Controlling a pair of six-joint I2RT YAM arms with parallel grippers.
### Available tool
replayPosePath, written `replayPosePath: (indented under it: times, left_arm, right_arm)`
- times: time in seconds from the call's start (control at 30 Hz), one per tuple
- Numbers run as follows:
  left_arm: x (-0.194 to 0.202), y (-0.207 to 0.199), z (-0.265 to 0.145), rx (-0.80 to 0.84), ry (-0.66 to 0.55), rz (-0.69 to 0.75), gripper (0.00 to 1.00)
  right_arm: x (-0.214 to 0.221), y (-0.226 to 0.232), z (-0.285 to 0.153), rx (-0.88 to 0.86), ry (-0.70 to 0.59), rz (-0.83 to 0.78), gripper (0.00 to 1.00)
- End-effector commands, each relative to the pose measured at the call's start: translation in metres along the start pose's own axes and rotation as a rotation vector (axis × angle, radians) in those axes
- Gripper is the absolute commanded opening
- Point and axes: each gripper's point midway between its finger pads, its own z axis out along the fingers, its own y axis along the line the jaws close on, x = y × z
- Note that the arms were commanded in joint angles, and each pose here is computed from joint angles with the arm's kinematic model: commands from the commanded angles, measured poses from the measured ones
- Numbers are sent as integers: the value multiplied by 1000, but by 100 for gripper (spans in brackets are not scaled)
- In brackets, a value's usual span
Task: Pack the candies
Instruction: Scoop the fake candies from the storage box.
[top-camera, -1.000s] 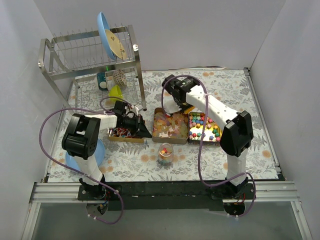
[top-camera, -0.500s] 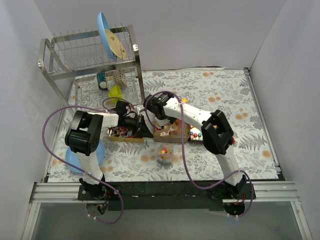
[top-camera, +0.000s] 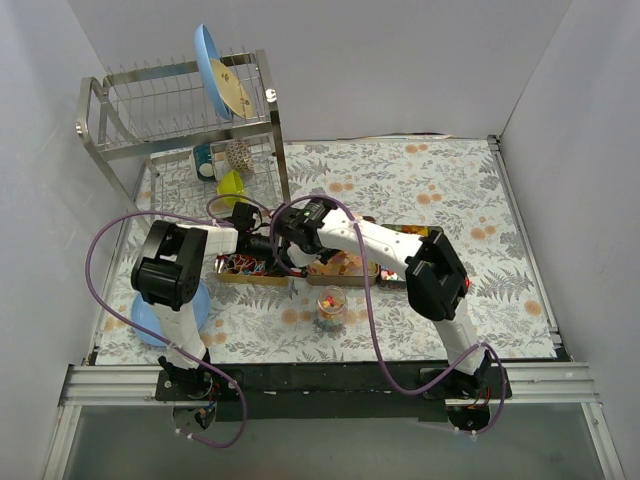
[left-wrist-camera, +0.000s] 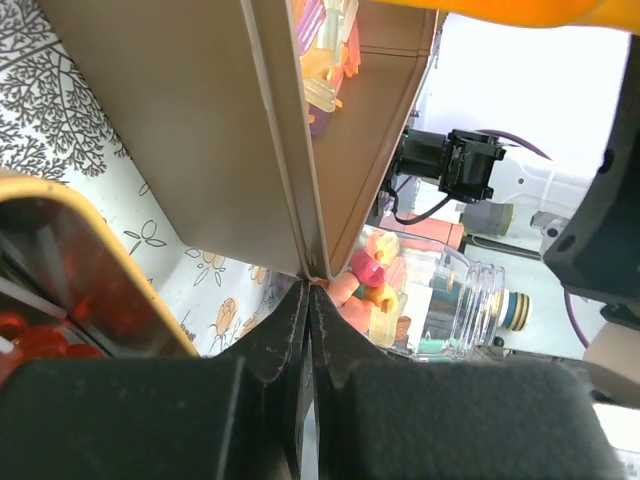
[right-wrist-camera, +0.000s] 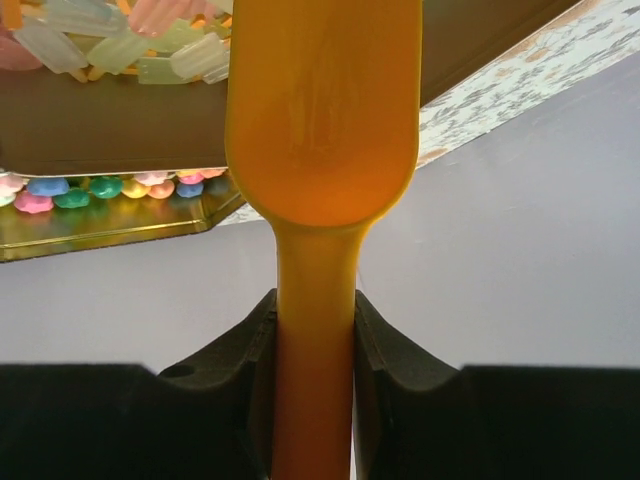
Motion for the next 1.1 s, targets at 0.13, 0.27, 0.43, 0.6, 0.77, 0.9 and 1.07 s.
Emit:
replayPosePath:
  times: [0.13, 0.27, 0.43, 0.6, 0.77, 0.9, 1.07]
  left_arm:
    - [-1, -4, 3, 44, 20, 28, 0]
    - [-1, -3, 3, 45, 21, 25, 0]
    - [0, -4, 4, 73, 33, 27, 0]
    - [-1, -3, 6, 83, 38, 29, 0]
    - [-5, -7, 5, 95, 37, 31, 0]
    - [-3, -6, 6, 113, 49, 18, 0]
    - [0, -4, 7, 134, 58, 1, 0]
  right_arm:
    - [2, 31, 33, -113, -102, 30, 1]
    - [20, 31, 53, -103, -101, -7, 1]
    - [31, 30, 68, -51, -111, -130, 1]
    - [32, 20, 80, -14, -108, -177, 1]
    - [20, -4, 75, -1, -103, -166, 1]
    - [3, -9, 71, -22, -103, -157, 1]
    - [-28, 3, 61, -61, -140, -148, 1]
